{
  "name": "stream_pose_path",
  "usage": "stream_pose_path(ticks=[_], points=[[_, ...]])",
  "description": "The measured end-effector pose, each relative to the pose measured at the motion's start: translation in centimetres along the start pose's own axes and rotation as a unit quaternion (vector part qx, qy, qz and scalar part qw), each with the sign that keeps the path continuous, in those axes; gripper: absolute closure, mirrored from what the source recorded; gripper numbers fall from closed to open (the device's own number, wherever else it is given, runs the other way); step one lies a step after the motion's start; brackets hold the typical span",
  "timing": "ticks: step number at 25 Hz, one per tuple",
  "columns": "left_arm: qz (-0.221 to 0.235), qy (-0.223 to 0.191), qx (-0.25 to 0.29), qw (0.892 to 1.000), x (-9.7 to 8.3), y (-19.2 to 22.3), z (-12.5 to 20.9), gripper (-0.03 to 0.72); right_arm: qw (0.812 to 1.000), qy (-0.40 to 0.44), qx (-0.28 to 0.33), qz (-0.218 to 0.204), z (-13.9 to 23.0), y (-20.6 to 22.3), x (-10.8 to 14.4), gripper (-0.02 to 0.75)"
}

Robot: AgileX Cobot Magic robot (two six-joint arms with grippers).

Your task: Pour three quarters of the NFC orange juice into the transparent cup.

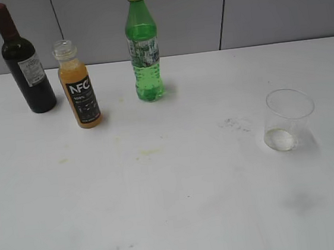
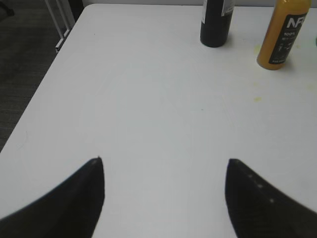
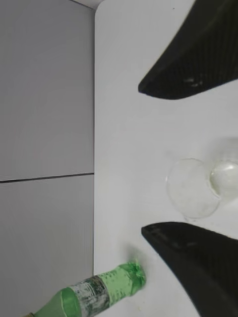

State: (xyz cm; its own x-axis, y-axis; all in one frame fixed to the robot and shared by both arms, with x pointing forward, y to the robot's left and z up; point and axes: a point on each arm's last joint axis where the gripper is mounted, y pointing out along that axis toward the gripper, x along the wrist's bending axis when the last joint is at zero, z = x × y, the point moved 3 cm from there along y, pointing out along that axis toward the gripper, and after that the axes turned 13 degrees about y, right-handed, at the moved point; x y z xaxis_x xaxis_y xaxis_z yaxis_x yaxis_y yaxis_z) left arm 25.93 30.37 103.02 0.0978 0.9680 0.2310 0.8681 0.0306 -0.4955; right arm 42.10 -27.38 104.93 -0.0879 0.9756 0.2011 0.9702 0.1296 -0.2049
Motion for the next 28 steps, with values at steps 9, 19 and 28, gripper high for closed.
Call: stream_pose_path(ticks=[9, 19, 28], points=[[-0.002, 0.001, 0.0, 1.0, 0.0, 0.0, 0.0, 0.104, 0.998, -0.025, -0.023, -0.047, 1.7, 6.0, 1.3, 0.145], [-0.013, 0.007, 0.003, 1.0, 0.3, 0.0, 0.1, 0.104, 0.996, 0.026, 0.042, -0.073, 9.4, 4.8, 1.2, 0.146], [-0.014, 0.008, 0.004, 1.0, 0.3, 0.0, 0.1, 0.104, 0.994, 0.024, 0.087, -0.058, 13.1, 4.5, 0.2, 0.144]])
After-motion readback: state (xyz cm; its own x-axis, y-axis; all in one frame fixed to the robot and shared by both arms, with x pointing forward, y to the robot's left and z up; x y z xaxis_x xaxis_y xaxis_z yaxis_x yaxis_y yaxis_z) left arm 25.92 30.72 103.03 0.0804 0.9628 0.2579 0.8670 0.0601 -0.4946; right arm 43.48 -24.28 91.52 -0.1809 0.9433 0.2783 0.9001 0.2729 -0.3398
